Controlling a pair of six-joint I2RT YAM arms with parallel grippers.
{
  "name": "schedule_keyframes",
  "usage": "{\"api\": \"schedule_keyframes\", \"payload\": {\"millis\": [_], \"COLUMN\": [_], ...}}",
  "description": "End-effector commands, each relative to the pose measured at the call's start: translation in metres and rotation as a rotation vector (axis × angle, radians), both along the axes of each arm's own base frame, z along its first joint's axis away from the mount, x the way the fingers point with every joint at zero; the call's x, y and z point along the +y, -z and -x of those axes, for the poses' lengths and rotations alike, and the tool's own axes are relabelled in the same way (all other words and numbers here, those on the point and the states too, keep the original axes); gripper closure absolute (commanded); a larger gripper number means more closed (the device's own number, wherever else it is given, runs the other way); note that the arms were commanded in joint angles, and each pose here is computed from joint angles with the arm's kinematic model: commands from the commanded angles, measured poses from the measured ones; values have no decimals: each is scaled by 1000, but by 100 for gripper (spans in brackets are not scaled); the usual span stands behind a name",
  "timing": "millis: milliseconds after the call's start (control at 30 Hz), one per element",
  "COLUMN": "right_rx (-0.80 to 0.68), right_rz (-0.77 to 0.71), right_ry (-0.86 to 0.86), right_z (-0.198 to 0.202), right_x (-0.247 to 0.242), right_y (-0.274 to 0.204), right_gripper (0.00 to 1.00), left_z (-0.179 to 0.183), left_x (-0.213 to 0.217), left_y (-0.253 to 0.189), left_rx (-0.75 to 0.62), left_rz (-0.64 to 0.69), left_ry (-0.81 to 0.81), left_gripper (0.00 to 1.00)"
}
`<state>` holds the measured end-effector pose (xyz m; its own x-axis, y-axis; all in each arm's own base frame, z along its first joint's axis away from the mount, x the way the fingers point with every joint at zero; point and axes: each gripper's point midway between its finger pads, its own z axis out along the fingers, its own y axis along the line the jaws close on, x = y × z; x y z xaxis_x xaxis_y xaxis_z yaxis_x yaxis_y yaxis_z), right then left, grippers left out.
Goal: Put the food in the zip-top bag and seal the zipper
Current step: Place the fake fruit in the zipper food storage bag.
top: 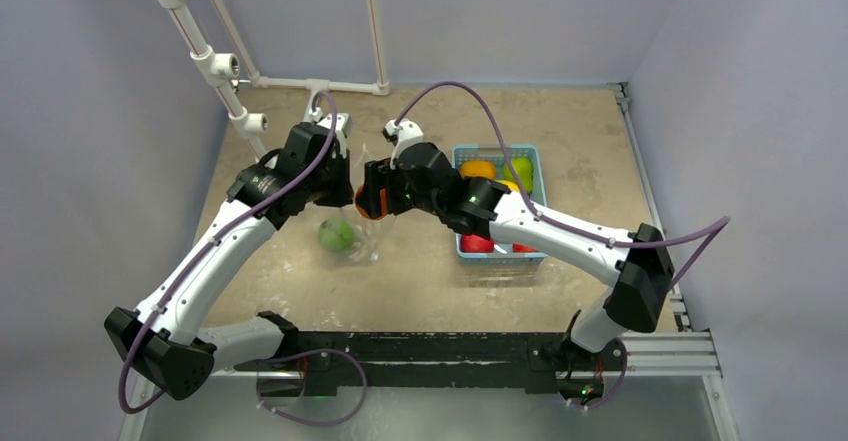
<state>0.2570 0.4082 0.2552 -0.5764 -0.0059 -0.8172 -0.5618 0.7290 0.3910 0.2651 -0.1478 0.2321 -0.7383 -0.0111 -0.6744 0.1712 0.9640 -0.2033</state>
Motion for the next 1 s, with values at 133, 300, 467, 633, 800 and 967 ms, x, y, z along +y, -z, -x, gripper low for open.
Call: {"api": "schedule_keyframes", "payload": {"millis": [133,300,467,633,800,967], "right_rx": [-17,-33,-32,-49,-45,-26], "right_rz": [8,-31,-74,-71,-42,-14], "right_ry": [70,64,92,131,219,320], "right_z": [-8,-5,-4,-4,-8,-18], "right_x": [-5,-6,-11,-27,-50,-83], "right_y": [-1,-16,-32,-44,-48,-44], "right_gripper": [23,7,2,3,4,6], "left_z": [-2,-2,-3,-4,-4,-5], "left_x": [2,3,1,-1,-1,-3], "left_y": [-31,-27,-26,-24,-21,-20], "left_rx": [-80,-72,-71,-67,-62,-60], "left_rz": [25,20,23,26,23,29], "left_ry": [-8,-13,-11,-7,-7,-1], "left_gripper": [100,100,100,100,100,100]}}
